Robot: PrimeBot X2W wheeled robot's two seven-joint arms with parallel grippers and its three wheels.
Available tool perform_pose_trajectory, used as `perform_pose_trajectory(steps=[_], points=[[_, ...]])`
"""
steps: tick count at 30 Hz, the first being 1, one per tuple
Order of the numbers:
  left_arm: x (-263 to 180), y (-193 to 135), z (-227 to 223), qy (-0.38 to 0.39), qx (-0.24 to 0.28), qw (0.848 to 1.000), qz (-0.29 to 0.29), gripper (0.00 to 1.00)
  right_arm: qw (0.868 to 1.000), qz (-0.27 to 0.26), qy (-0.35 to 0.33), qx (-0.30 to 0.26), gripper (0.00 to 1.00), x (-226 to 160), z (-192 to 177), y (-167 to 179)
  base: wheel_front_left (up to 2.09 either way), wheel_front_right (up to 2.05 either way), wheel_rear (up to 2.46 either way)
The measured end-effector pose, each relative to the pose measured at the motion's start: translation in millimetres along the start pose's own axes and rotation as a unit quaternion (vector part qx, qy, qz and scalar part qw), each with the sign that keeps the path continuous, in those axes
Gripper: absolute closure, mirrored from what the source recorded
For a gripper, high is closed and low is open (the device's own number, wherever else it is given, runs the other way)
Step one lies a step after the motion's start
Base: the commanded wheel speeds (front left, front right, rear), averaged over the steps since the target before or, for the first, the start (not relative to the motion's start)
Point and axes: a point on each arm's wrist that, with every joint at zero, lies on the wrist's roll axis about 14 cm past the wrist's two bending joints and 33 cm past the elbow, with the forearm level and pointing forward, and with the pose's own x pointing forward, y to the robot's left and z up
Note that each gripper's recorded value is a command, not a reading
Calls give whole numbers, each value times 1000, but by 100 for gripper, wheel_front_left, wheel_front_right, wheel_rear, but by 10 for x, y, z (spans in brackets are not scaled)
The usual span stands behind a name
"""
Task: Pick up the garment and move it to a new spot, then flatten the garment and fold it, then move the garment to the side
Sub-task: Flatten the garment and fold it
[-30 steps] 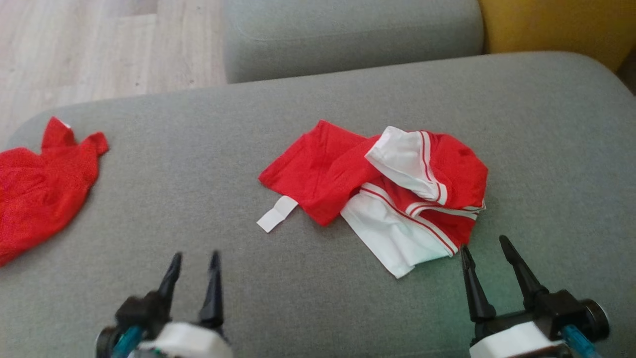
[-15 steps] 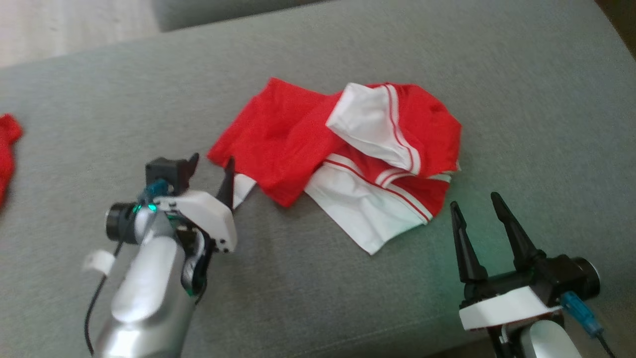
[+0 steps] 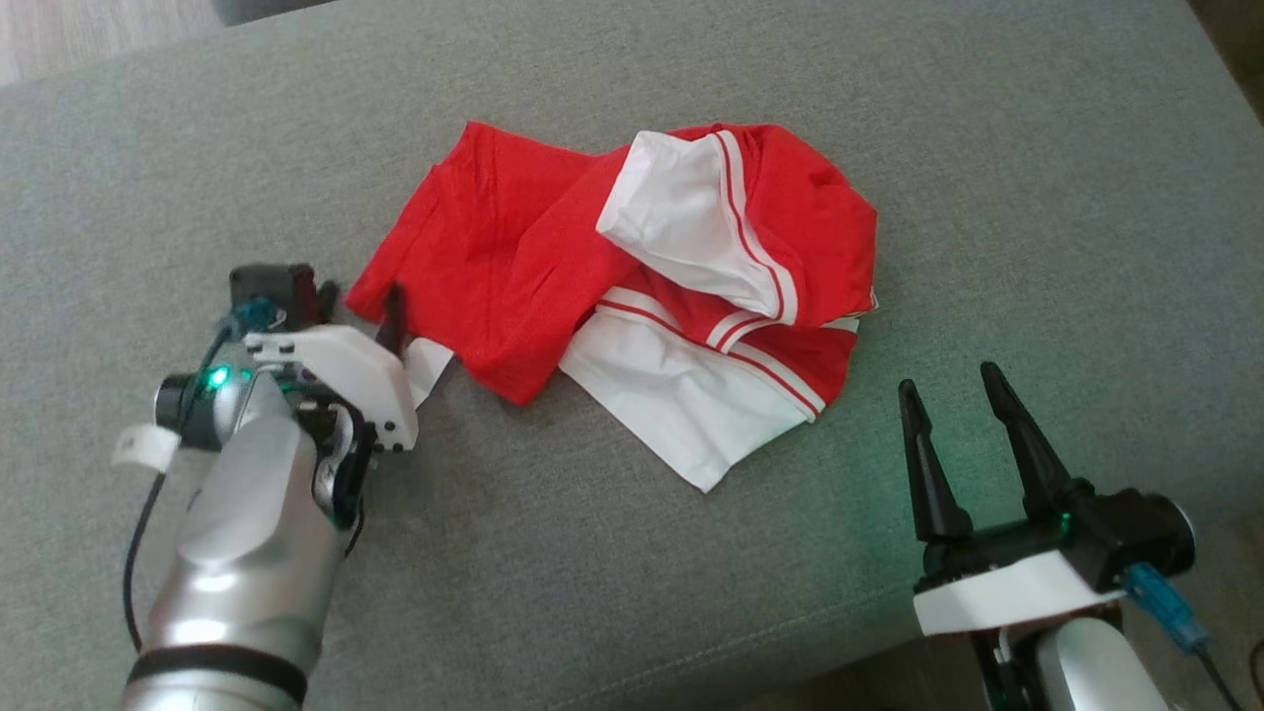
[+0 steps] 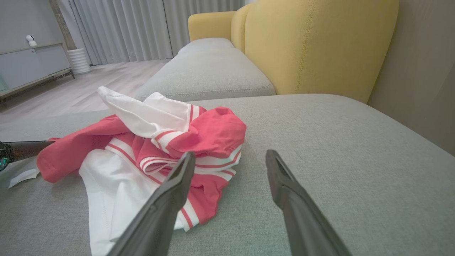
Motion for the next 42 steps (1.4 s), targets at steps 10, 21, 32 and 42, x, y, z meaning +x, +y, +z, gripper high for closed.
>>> perform_pose_trajectory(steps=[10,21,32,42], points=[[-95,-107,-7,2,-41,999,-25,100,1000,9,-14,3,0,43,75,49,0,0,0],[-1067,139,-584,-20,-134,989,55,100,999,38,-5,17,0,-48,-1,234,0,0,0],[-1922,68,-1028,44,-198,972,115,43,996,82,-19,6,0,38,81,495,0,0,0],[-1959,69,-268,-68,-124,984,110,0,997,66,-28,6,0,-103,130,394,0,0,0]])
